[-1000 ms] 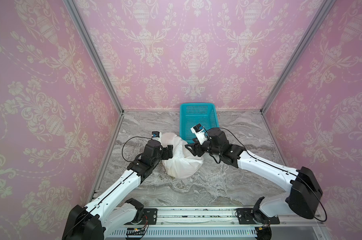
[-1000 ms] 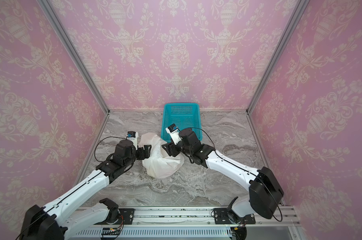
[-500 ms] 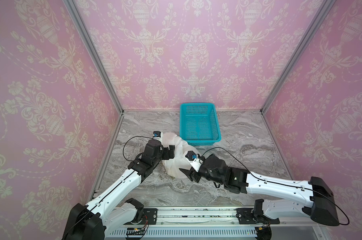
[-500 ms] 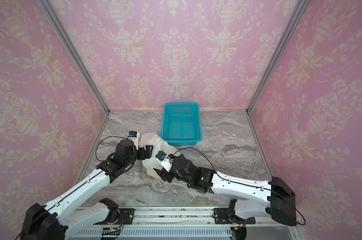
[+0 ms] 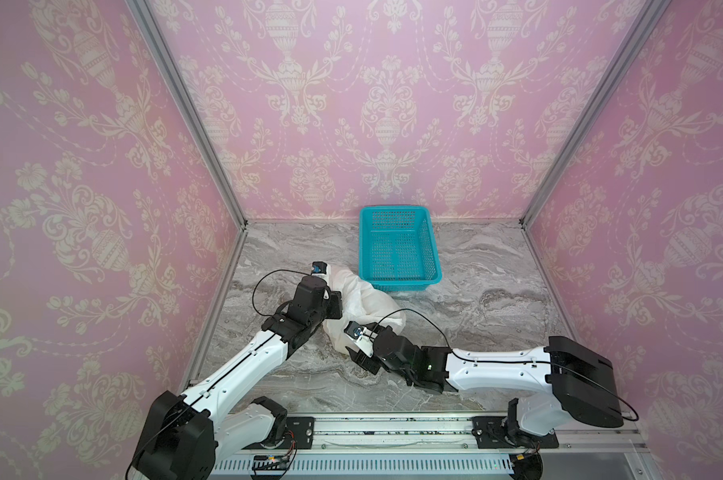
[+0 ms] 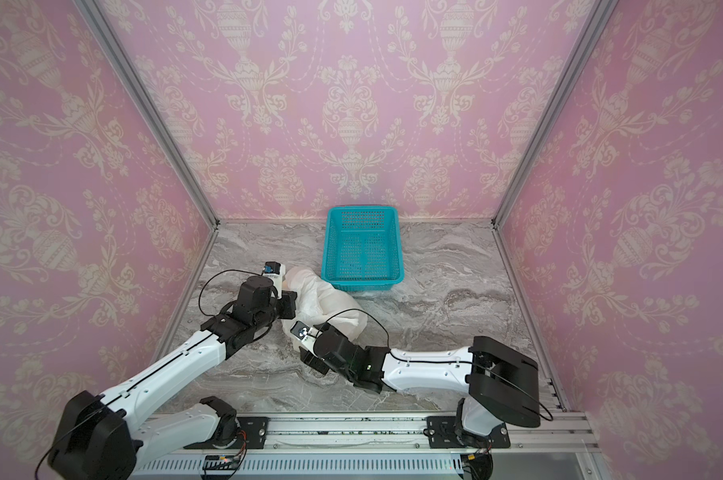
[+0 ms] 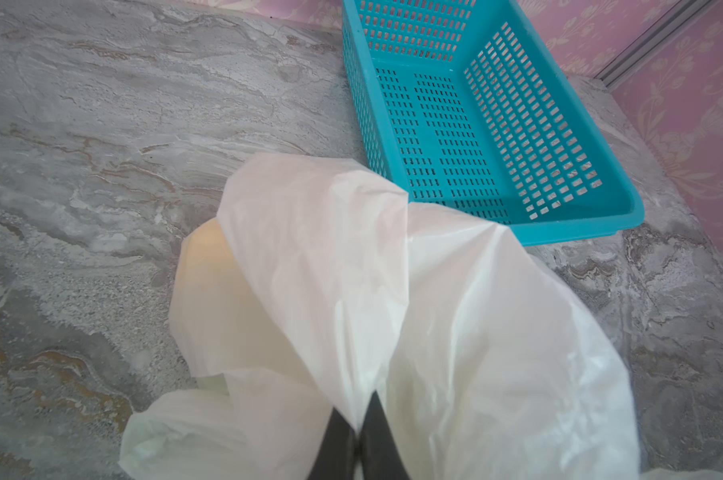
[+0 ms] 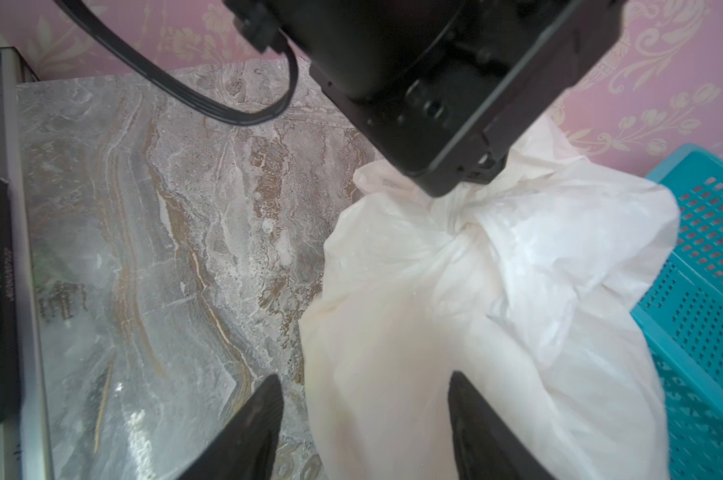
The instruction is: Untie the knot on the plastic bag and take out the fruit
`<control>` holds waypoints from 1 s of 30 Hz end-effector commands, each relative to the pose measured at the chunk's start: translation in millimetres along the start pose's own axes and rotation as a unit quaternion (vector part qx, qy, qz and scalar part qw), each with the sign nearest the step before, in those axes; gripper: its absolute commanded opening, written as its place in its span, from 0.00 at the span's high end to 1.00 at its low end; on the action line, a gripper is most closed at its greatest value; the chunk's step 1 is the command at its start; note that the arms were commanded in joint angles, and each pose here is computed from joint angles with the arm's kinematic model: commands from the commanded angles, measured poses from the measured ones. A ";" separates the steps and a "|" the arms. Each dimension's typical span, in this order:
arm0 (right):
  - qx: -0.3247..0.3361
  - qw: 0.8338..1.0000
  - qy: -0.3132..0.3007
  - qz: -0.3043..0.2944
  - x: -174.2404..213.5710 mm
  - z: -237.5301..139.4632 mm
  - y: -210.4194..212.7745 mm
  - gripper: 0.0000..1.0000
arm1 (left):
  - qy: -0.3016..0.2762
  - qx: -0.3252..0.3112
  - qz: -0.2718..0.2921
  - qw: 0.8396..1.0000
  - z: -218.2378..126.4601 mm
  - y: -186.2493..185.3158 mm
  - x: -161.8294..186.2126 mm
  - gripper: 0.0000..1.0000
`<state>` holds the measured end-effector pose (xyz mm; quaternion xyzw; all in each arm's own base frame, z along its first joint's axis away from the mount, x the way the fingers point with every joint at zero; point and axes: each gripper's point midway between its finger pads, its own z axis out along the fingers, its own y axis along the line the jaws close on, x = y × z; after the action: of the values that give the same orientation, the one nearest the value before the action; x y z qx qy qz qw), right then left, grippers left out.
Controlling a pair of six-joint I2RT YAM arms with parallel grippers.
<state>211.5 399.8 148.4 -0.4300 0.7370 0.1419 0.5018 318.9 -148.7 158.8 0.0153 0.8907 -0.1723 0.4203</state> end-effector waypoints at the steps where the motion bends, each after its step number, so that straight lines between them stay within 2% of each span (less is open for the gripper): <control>1: 0.038 0.999 -0.028 0.017 -24.4 7.8 -8.9 0.36 | -0.001 -0.005 0.006 1.000 -2.7 -2.6 -6.6 0.98; 4: 0.057 0.998 -0.019 0.023 -22.0 18.3 -11.7 0.38 | -0.005 -0.008 0.005 1.000 -5.3 -1.7 -8.5 1.00; 7: 0.066 0.997 -0.015 0.034 -20.5 30.6 -15.2 0.47 | -0.024 -0.024 0.002 0.999 -12.3 5.1 -12.7 1.00; 9: 0.057 0.998 -0.021 0.028 -24.8 39.0 -13.3 0.60 | -0.041 -0.048 -0.001 0.998 -19.2 15.4 -15.5 1.00; 14: 0.045 0.999 -0.013 0.014 -30.0 57.6 -6.0 0.84 | -0.070 -0.064 -0.010 0.995 -32.9 26.2 -21.6 1.00; 19: 0.037 0.999 -0.027 0.013 -34.2 58.5 -3.2 0.98 | -0.084 -0.104 -0.022 0.991 -42.6 44.5 -25.3 1.00; 25: 0.019 0.997 -0.073 -0.020 -46.2 63.1 1.7 1.00 | -0.100 -0.149 -0.052 0.982 -55.2 71.1 -25.9 1.00; 28: -0.054 0.984 -0.144 -0.085 -64.1 70.6 35.7 1.00 | -0.113 -0.162 -0.059 0.979 -62.6 78.3 -26.3 1.00; 30: -0.062 0.977 -0.175 -0.103 -74.6 81.5 44.6 1.00 | -0.121 -0.182 -0.063 0.974 -69.5 86.3 -27.4 1.00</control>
<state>247.7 484.3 154.7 -0.4578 0.6590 0.1750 0.5705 305.5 -61.3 195.0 -0.1060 0.8545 -0.0652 0.5043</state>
